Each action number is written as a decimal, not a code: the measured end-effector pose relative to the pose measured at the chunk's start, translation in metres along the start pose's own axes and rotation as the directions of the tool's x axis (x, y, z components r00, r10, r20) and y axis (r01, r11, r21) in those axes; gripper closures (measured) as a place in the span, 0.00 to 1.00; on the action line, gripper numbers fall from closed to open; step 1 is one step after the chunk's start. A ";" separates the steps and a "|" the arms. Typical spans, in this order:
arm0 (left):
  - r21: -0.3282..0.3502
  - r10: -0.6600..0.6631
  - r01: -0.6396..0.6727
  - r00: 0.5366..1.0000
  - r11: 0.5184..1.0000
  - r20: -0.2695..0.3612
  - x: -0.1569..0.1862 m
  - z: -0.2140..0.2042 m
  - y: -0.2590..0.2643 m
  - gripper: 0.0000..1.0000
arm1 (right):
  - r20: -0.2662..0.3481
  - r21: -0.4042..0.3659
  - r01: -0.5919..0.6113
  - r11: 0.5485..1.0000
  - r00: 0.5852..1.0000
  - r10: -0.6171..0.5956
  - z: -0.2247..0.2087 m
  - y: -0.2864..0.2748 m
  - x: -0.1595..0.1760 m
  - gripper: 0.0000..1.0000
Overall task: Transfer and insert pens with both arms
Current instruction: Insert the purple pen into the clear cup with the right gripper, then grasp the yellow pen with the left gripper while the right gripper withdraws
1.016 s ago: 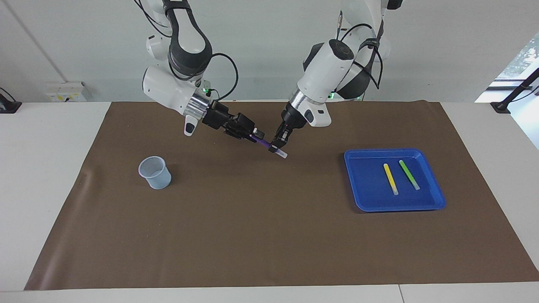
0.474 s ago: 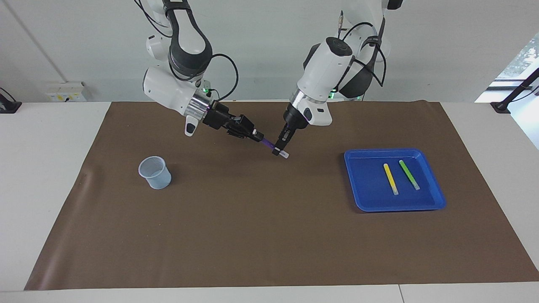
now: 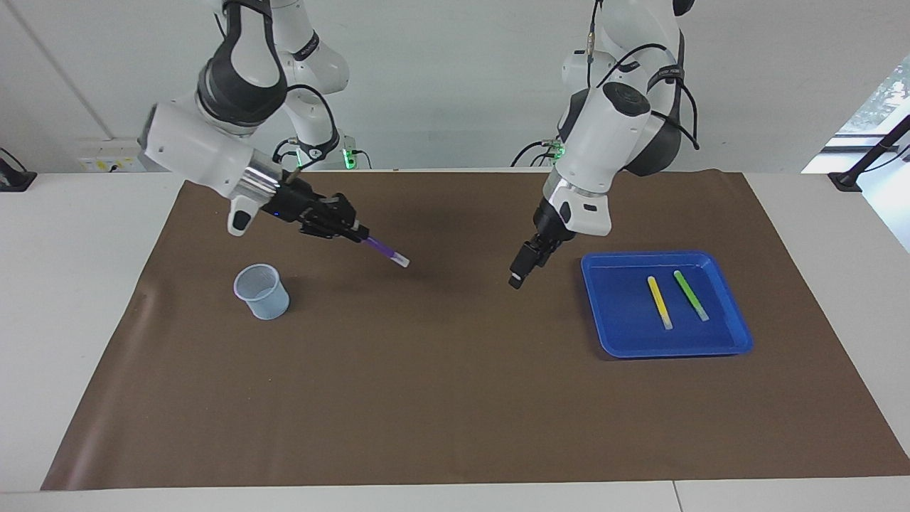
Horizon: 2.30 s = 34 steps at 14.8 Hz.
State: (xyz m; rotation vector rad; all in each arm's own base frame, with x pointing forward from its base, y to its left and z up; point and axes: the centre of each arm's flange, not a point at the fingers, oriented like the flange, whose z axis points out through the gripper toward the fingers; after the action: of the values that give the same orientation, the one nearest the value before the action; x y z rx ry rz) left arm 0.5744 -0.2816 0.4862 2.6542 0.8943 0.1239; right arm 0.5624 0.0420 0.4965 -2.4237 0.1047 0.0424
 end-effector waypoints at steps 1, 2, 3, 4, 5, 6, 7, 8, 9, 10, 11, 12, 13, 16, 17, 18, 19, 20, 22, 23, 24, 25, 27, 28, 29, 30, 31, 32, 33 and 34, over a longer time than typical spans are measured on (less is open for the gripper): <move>0.014 0.063 -0.063 0.998 0.998 -0.002 0.015 0.003 -0.013 0.00 | 0.013 -0.067 0.056 0.996 0.998 -0.055 -0.022 0.011 0.006 0.81; 0.028 0.125 -0.125 0.992 0.992 -0.003 0.029 0.004 -0.028 0.00 | 0.028 -0.149 0.117 0.982 0.993 -0.114 -0.042 0.017 0.012 0.81; 0.040 0.184 -0.184 0.983 0.982 -0.002 0.044 0.005 -0.043 0.00 | 0.055 -0.249 0.186 0.951 0.983 -0.178 -0.057 0.021 0.019 0.81; 0.053 0.240 -0.240 0.971 0.969 0.001 0.059 0.005 -0.059 0.00 | 0.094 -0.343 0.258 0.903 0.966 -0.240 -0.066 0.023 0.025 0.81; 0.067 0.299 -0.299 0.954 0.952 0.008 0.072 0.007 -0.076 0.00 | 0.140 -0.418 0.318 0.851 0.948 -0.285 -0.070 0.028 0.030 0.81; 0.085 0.361 -0.362 0.932 0.928 0.020 0.087 0.010 -0.096 0.00 | 0.184 -0.484 0.362 0.797 0.932 -0.312 -0.070 0.034 0.035 0.81; 0.109 0.422 -0.423 0.906 0.899 0.034 0.101 0.015 -0.116 0.00 | 0.221 -0.542 0.395 0.742 0.918 -0.328 -0.067 0.041 0.039 0.81; 0.135 0.476 -0.478 0.878 0.868 0.049 0.115 0.018 -0.136 0.00 | 0.255 -0.584 0.420 0.694 0.907 -0.335 -0.062 0.047 0.042 0.81; 0.154 0.522 -0.525 0.851 0.837 0.066 0.128 0.020 -0.155 0.00 | 0.282 -0.611 0.438 0.660 0.899 -0.335 -0.056 0.052 0.043 0.81; 0.164 0.560 -0.565 0.825 0.809 0.081 0.138 0.021 -0.171 0.00 | 0.299 -0.622 0.448 0.642 0.894 -0.334 -0.050 0.056 0.042 0.81; 0.166 0.589 -0.596 0.802 0.785 0.094 0.147 0.021 -0.185 0.00 | 0.311 -0.627 0.454 0.633 0.891 -0.331 -0.044 0.060 0.040 0.81; 0.168 0.616 -0.624 0.781 0.763 0.105 0.155 0.022 -0.198 0.00 | 0.321 -0.625 0.456 0.633 0.890 -0.324 -0.040 0.065 0.037 0.81; 0.168 0.637 -0.647 0.762 0.744 0.113 0.161 0.023 -0.210 0.00 | 0.327 -0.623 0.456 0.636 0.890 -0.318 -0.037 0.068 0.034 0.81; 0.166 0.688 -0.700 0.714 0.695 0.130 0.172 0.038 -0.235 0.00 | 0.333 -0.620 0.456 0.638 0.890 -0.313 -0.036 0.070 0.028 0.81; 0.166 0.701 -0.714 0.700 0.680 0.137 0.175 0.045 -0.241 0.00 | 0.332 -0.621 0.456 0.638 0.890 -0.313 -0.036 0.071 0.026 0.81; 0.172 0.714 -0.728 0.685 0.664 0.146 0.178 0.053 -0.246 0.00 | 0.330 -0.622 0.456 0.637 0.890 -0.315 -0.034 0.073 0.024 0.81; 0.181 0.722 -0.738 0.675 0.651 0.154 0.180 0.062 -0.250 0.00 | 0.326 -0.623 0.456 0.636 0.890 -0.319 -0.030 0.076 0.022 0.81; 0.187 0.726 -0.742 0.669 0.643 0.159 0.183 0.071 -0.253 0.00 | 0.322 -0.625 0.456 0.634 0.890 -0.324 -0.025 0.081 0.019 0.81; 0.189 0.722 -0.741 0.671 0.644 0.170 0.186 0.085 -0.261 0.00 | 0.318 -0.626 0.458 0.631 0.889 -0.330 -0.013 0.092 0.011 0.81; 0.189 0.718 -0.739 0.674 0.647 0.174 0.187 0.089 -0.265 0.02 | 0.318 -0.625 0.459 0.631 0.888 -0.331 -0.009 0.095 0.008 0.81; 0.189 0.714 -0.736 0.677 0.650 0.178 0.188 0.092 -0.268 0.03 | 0.318 -0.625 0.459 0.631 0.888 -0.331 -0.007 0.096 0.006 0.75; 0.189 0.712 -0.734 0.679 0.652 0.180 0.188 0.093 -0.270 0.11 | 0.317 -0.625 0.459 0.631 0.888 -0.332 -0.008 0.096 0.004 0.66; 0.189 0.710 -0.733 0.680 0.654 0.183 0.187 0.094 -0.272 0.36 | 0.313 -0.627 0.459 0.629 0.888 -0.336 -0.010 0.094 0.003 0.46; 0.191 0.709 -0.731 0.682 0.655 0.179 0.188 0.093 -0.272 0.49 | 0.309 -0.626 0.457 0.631 0.889 -0.338 -0.011 0.093 0.003 0.34; 0.194 0.704 -0.724 0.689 0.662 0.173 0.189 0.092 -0.272 0.60 | 0.299 -0.619 0.452 0.642 0.892 -0.339 -0.012 0.091 0.003 0.24; 0.197 0.692 -0.712 0.702 0.674 0.169 0.189 0.091 -0.272 0.71 | 0.280 -0.598 0.438 0.671 0.899 -0.337 -0.013 0.087 0.003 0.14; 0.199 0.676 -0.697 0.717 0.689 0.169 0.189 0.091 -0.272 0.82 | 0.261 -0.565 0.421 0.710 0.907 -0.330 -0.015 0.080 0.003 0.02; 0.201 0.658 -0.681 0.732 0.704 0.175 0.188 0.089 -0.271 0.83 | 0.240 -0.522 0.402 0.752 0.915 -0.323 -0.019 0.072 0.003 0.00; 0.200 0.642 -0.668 0.744 0.717 0.185 0.187 0.085 -0.269 0.83 | 0.215 -0.473 0.385 0.793 0.923 -0.320 -0.023 0.062 0.004 0.00; 0.200 0.622 -0.652 0.758 0.731 0.198 0.187 0.075 -0.263 0.83 | 0.182 -0.419 0.366 0.831 0.931 -0.317 -0.026 0.052 0.004 0.00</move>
State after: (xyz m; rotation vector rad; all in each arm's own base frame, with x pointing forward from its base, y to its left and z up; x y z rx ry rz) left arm 0.5866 0.0056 0.3215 3.0622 -0.0998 0.0085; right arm 0.5622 -0.0152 0.4819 -2.8565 -0.4392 0.0336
